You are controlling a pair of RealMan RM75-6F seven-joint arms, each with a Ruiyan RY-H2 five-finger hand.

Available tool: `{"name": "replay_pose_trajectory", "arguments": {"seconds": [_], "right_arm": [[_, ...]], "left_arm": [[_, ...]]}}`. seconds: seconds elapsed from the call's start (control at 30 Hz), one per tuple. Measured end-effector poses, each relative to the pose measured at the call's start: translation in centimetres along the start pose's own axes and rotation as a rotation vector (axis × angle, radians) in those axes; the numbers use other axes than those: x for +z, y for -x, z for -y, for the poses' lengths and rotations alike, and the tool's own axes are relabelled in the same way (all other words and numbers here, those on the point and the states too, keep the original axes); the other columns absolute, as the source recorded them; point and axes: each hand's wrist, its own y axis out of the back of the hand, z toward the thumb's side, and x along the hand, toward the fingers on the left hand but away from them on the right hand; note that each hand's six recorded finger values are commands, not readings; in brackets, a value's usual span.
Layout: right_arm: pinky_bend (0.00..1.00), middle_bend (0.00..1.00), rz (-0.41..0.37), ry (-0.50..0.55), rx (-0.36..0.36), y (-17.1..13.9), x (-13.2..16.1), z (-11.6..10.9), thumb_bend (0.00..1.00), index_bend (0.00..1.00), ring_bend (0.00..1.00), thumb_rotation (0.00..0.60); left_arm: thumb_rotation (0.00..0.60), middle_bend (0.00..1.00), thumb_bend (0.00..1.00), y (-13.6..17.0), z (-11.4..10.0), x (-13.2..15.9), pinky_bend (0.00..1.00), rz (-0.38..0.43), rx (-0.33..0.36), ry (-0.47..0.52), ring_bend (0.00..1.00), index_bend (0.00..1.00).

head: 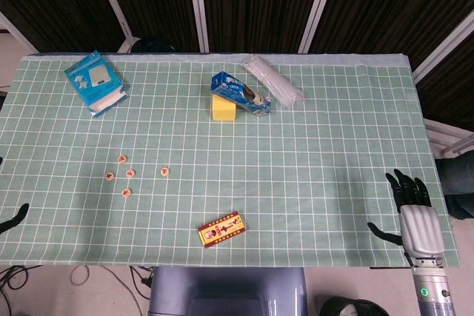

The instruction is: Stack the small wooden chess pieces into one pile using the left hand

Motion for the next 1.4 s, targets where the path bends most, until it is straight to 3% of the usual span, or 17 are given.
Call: {"name": "replay_pose_trajectory", "arguments": {"seconds": [1.1, 1.4], "right_arm": [[0.0, 0.01, 0.011, 0.011, 0.001, 0.0, -0.1, -0.1, 0.23, 0.05, 0.09, 0.6], [0.0, 0.01, 0.023, 0.023, -0.001, 0.0, -0.3, -0.1, 0.23, 0.05, 0.09, 0.6]], "left_arm": [[0.6, 0.0, 0.22, -0.7, 0.3, -0.5, 0.0, -0.013, -0.016, 0.0, 0.0, 0.06], [0.6, 0.0, 0.22, -2.3, 0.7, 0.6, 0.0, 0.049, -0.036, -0.045, 0.0, 0.09]]}}
